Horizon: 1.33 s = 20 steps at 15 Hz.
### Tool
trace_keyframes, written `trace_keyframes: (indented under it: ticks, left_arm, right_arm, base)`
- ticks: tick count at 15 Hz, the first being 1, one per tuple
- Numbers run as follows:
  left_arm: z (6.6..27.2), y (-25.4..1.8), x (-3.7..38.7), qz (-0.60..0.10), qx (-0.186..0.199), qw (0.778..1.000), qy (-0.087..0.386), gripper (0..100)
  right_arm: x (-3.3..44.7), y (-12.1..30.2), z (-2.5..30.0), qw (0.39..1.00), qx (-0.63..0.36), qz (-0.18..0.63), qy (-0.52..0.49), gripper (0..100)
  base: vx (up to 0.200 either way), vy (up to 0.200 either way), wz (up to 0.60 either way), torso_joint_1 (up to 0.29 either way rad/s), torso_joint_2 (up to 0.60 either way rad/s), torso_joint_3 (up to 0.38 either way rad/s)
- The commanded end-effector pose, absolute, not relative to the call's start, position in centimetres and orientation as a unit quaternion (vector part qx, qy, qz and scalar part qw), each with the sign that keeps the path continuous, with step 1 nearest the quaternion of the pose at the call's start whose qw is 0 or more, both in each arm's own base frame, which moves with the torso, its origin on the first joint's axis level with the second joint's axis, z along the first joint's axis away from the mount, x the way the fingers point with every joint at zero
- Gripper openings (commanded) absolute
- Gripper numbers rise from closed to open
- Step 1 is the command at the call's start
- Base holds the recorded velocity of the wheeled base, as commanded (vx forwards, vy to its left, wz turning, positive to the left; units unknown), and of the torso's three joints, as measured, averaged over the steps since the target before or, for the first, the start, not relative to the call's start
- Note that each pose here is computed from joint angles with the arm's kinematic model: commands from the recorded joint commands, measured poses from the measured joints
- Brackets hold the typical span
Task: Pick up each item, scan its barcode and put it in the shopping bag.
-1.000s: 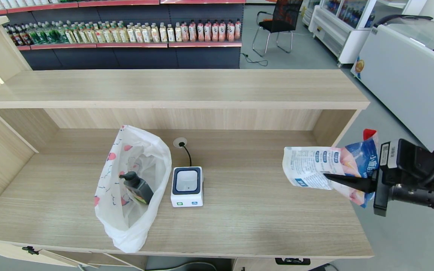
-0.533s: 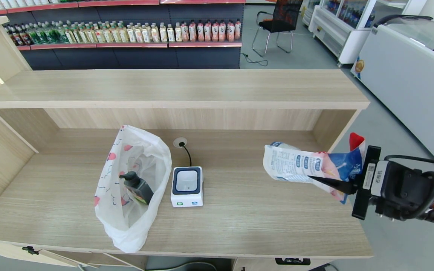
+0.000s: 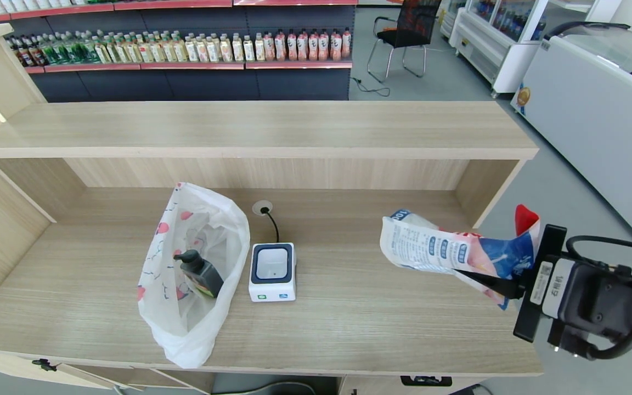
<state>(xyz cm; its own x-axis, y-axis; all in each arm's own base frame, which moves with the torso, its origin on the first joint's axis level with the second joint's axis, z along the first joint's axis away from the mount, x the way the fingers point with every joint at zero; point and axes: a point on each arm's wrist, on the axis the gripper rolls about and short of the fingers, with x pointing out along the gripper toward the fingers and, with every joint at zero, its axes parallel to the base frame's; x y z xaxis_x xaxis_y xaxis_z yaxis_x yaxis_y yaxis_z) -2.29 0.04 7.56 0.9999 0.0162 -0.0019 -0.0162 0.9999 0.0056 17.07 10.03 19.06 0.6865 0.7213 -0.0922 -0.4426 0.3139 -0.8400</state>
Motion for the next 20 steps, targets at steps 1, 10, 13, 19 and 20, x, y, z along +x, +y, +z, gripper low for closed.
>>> trace_keyframes:
  ticks: [1,10,13,19,20]
  left_arm:
    - [7.6,0.0,-2.3,0.008,0.000,1.000,0.001,100]
    - [7.6,0.0,-2.3,0.008,-0.002,1.000,0.000,100]
    - [7.6,0.0,-2.3,0.008,-0.002,1.000,0.001,100]
    - [7.6,0.0,-2.3,0.008,-0.002,1.000,0.001,100]
    - [7.6,0.0,-2.3,0.008,-0.002,1.000,0.001,100]
  right_arm:
    - [16.3,9.6,19.7,0.799,-0.455,0.356,-0.166,0]
    - [19.4,8.1,19.7,0.867,-0.370,0.321,-0.093,0]
    - [22.2,7.6,18.4,0.892,-0.329,0.306,-0.045,0]
    - [27.3,8.4,14.9,0.890,-0.301,0.340,-0.037,0]
    - [27.8,8.6,13.9,0.886,-0.298,0.354,-0.032,0]
  base:
    - [0.000,0.000,0.00,0.000,0.00,0.000]
    - [0.000,0.200,0.00,0.002,0.00,0.003]
    - [0.000,0.200,0.00,0.005,0.00,-0.004]
    - [0.000,0.133,0.00,0.001,0.00,0.002]
    - [0.000,0.000,0.00,0.000,0.00,0.000]
